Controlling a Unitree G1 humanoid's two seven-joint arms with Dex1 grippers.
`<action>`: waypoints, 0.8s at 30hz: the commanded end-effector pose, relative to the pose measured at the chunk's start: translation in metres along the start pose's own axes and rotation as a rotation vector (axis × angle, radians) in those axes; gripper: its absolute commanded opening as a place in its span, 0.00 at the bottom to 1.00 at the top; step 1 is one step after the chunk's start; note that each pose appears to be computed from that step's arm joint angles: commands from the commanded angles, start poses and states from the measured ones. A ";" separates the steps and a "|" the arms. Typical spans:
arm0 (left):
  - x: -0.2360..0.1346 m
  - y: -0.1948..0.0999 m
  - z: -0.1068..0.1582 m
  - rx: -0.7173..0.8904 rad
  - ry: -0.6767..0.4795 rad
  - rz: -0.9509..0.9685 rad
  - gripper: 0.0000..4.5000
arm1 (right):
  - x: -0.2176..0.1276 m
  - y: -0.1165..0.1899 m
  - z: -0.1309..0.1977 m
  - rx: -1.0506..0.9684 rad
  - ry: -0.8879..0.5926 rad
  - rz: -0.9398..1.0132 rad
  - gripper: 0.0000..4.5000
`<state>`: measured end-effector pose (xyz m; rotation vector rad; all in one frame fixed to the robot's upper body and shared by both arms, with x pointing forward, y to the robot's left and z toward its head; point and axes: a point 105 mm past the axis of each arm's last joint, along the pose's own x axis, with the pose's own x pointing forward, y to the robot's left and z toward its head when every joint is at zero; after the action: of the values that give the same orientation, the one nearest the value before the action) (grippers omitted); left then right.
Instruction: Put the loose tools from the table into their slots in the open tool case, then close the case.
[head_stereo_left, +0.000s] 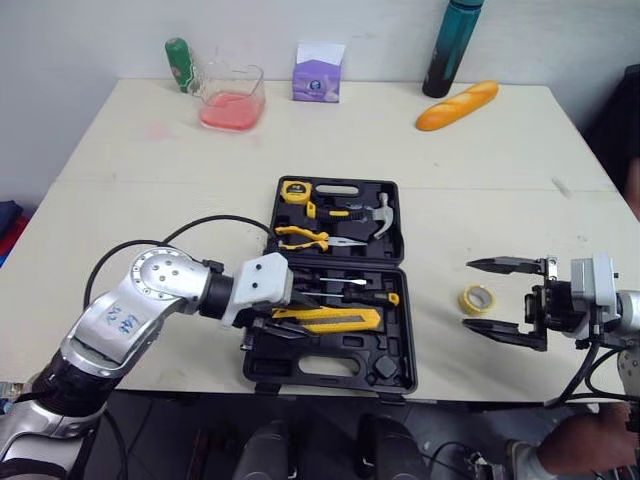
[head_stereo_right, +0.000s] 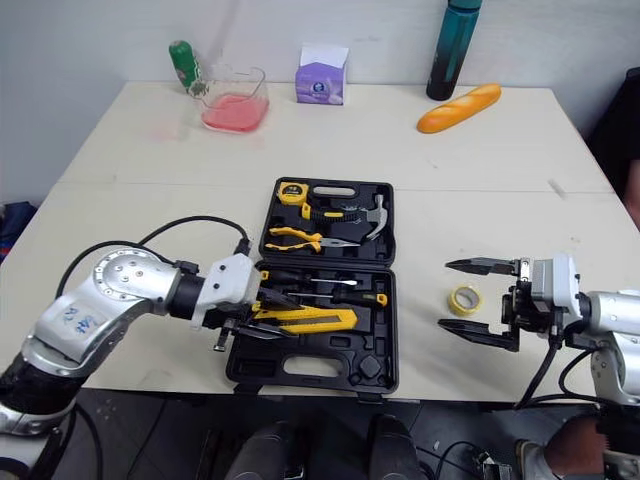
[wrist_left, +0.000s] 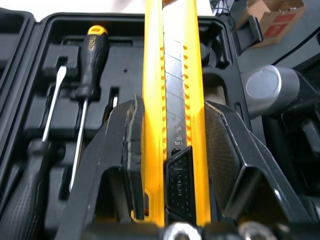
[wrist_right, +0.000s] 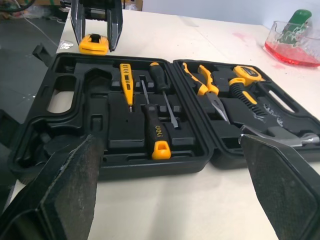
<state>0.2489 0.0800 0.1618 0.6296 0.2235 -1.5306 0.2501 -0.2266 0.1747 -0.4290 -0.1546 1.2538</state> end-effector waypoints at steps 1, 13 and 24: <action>0.009 -0.001 -0.005 0.000 0.041 -0.024 0.28 | -0.006 0.000 0.011 -0.038 -0.016 -0.011 1.00; 0.019 0.002 -0.020 -0.071 0.097 0.018 0.28 | 0.013 0.008 0.027 -0.040 -0.023 -0.021 1.00; 0.030 0.000 -0.022 -0.094 0.101 0.027 0.28 | 0.014 0.009 0.032 -0.023 -0.011 -0.021 1.00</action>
<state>0.2592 0.0674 0.1273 0.6252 0.3671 -1.4466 0.2393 -0.2023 0.1875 -0.4103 -0.1522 1.2369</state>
